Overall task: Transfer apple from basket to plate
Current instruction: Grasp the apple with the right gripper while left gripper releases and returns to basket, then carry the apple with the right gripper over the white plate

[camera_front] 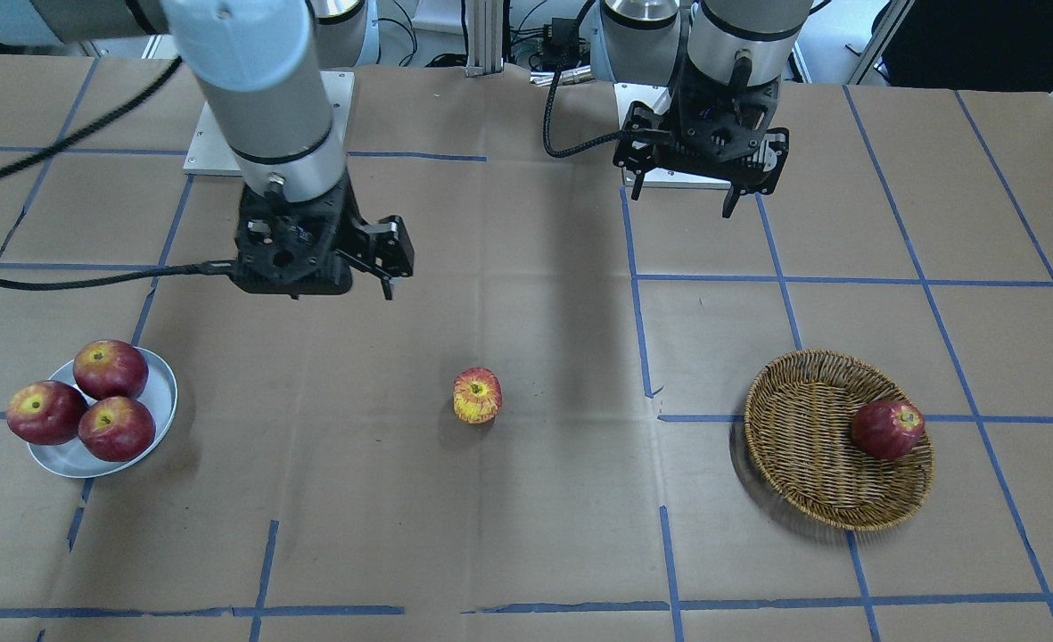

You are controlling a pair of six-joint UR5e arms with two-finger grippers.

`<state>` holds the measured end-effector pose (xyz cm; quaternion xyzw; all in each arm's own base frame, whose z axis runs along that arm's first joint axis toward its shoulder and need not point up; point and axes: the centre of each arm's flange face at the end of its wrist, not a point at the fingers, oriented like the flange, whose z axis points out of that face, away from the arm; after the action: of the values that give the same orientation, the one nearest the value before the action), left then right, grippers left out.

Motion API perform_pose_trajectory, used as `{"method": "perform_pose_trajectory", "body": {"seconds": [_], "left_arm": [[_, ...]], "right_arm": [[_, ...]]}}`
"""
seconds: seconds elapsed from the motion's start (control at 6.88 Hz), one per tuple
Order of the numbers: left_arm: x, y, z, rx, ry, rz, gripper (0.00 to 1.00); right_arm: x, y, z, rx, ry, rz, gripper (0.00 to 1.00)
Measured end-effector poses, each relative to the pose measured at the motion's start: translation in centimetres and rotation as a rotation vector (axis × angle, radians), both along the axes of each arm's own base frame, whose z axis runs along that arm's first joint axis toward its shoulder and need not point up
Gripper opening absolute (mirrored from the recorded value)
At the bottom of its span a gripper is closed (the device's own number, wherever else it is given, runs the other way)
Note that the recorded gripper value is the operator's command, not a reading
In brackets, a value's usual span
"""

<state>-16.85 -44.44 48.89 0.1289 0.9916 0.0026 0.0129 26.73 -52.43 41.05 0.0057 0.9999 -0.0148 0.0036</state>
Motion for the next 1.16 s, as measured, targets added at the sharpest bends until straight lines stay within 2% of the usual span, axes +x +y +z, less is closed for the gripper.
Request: {"method": "perform_pose_trajectory", "body": {"seconds": [0.44,1.02,1.16], "left_arm": [[1.8,1.3,-1.7,0.024,0.006,-0.008,0.99],[2.0,2.7,-1.1,0.007,0.005,-0.005,0.99],[2.0,2.8,-1.0,0.004,0.005,-0.006,0.99]], "right_arm": [[8.3,-1.6,-9.3,-0.023,-0.006,-0.004,1.00],[10.3,-1.8,-18.7,-0.029,-0.005,0.027,1.00],[10.2,-1.6,-20.6,-0.020,-0.004,0.031,0.92]]}}
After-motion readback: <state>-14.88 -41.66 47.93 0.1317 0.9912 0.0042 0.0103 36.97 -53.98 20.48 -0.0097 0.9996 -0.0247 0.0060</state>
